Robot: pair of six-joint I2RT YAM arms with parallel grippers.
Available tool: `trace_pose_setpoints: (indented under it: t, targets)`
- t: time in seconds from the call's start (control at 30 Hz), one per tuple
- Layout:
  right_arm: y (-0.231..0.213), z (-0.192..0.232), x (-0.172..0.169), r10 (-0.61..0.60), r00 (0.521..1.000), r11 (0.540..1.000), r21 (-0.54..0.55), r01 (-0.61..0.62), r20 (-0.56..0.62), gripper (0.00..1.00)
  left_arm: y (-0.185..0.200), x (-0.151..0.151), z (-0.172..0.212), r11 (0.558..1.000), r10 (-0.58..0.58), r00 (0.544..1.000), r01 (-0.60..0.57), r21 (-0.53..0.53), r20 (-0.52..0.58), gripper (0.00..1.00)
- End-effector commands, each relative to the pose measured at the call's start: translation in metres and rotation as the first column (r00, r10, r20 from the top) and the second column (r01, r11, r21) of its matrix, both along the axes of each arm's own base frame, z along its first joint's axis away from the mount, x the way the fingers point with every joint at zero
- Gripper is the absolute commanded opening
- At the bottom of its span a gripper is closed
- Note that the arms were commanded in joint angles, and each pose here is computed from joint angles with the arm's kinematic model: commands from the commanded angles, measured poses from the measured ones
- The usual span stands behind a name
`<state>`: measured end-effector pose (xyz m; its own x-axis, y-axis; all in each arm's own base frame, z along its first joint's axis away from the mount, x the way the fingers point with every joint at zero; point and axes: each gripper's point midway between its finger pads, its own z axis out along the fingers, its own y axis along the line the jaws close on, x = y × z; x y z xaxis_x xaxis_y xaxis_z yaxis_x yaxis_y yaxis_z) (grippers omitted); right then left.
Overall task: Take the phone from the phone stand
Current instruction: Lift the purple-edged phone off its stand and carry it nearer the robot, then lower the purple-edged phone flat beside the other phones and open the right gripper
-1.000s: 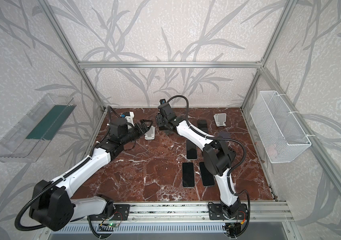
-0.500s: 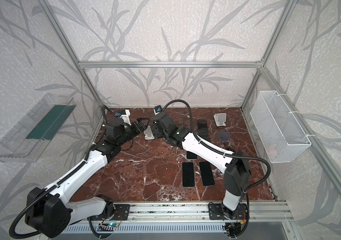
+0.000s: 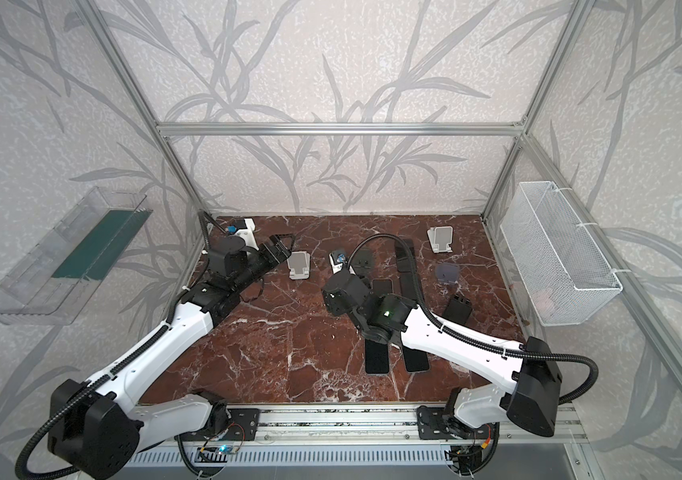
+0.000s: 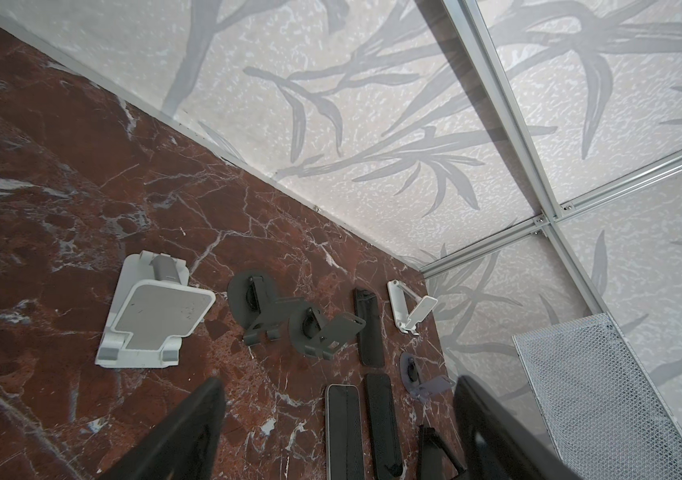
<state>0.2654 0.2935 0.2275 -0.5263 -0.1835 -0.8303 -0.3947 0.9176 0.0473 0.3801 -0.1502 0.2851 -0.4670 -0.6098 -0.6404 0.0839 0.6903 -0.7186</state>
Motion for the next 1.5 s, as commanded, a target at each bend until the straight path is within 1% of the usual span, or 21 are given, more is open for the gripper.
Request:
trace_pose_setpoints:
  t: [0.0,0.07,0.17,0.27,0.4,0.5,0.57,0.63,0.7,0.8,0.97,1.03,1.1,1.13,1.23,1.37,1.47]
  targets:
    - [-0.008,-0.009,-0.012,-0.038,0.998,0.998,0.053,0.041,-0.048,0.67,0.009,-0.003,0.011,0.999,0.028,0.999,-0.027,-0.032,0.023,0.87]
    - [-0.01,-0.028,-0.019,-0.047,0.993,0.997,0.048,0.053,-0.109,0.67,0.01,-0.005,0.019,0.998,0.023,0.999,-0.021,-0.056,0.039,0.87]
    - [-0.007,-0.052,-0.027,-0.062,0.981,0.991,0.105,0.082,-0.184,0.66,0.013,-0.006,0.023,0.998,0.032,0.998,-0.029,-0.062,0.05,0.87]
    - [-0.002,-0.072,-0.031,-0.066,0.97,0.989,0.116,0.096,-0.234,0.66,0.011,-0.006,0.021,0.997,0.023,0.999,-0.02,-0.077,0.044,0.87]
    - [0.018,-0.102,-0.041,-0.011,0.941,0.992,0.112,0.052,-0.337,0.66,0.004,-0.003,0.016,0.995,-0.001,1.0,0.003,-0.096,0.024,0.87]
    - [0.023,-0.12,-0.045,0.001,0.923,0.998,0.052,0.02,-0.386,0.67,0.002,0.0,0.011,0.995,-0.01,1.0,0.01,-0.102,0.006,0.86]
    - [0.03,-0.131,-0.052,0.031,0.902,0.998,0.067,-0.003,-0.432,0.67,0.002,0.0,0.01,0.995,-0.011,1.0,0.011,-0.099,0.002,0.86]
    - [0.031,-0.142,-0.057,0.033,0.884,0.998,0.063,-0.004,-0.467,0.67,0.002,0.0,0.009,0.995,-0.009,1.0,0.009,-0.097,0.003,0.86]
    - [0.03,-0.152,-0.058,0.02,0.876,0.998,0.062,0.011,-0.482,0.67,0.002,0.0,0.01,0.995,-0.01,1.0,0.011,-0.098,0.003,0.87]
    - [0.027,-0.161,-0.058,0.002,0.877,0.997,0.074,0.038,-0.48,0.67,0.003,0.001,0.007,0.996,-0.005,1.0,0.005,-0.094,-0.001,0.87]
    - [0.028,-0.181,-0.051,-0.032,0.883,0.997,0.045,0.06,-0.468,0.69,-0.002,0.002,0.002,0.993,-0.025,0.999,0.023,-0.116,-0.02,0.86]
    - [0.03,-0.19,-0.05,-0.038,0.879,0.995,0.066,0.079,-0.476,0.69,-0.002,0.003,0.001,0.993,-0.023,0.999,0.021,-0.115,-0.023,0.86]
    - [0.04,-0.195,-0.05,-0.007,0.877,0.991,0.113,0.071,-0.481,0.69,-0.002,0.003,0.0,0.993,-0.02,0.999,0.017,-0.117,-0.027,0.87]
    - [0.042,-0.199,-0.05,-0.009,0.872,0.991,0.115,0.075,-0.489,0.69,-0.003,0.003,0.0,0.992,-0.023,0.999,0.02,-0.122,-0.027,0.86]
    - [0.038,-0.211,-0.05,-0.041,0.862,0.993,0.079,0.093,-0.505,0.69,-0.003,0.003,0.0,0.992,-0.025,0.999,0.022,-0.125,-0.026,0.86]
    - [0.028,-0.217,-0.047,-0.083,0.87,0.993,0.034,0.114,-0.486,0.71,-0.006,0.004,-0.002,0.99,-0.039,0.999,0.034,-0.137,-0.034,0.86]
    - [0.025,-0.222,-0.044,-0.103,0.875,0.99,0.035,0.135,-0.474,0.72,-0.01,0.006,-0.008,0.988,-0.054,0.997,0.045,-0.148,-0.052,0.86]
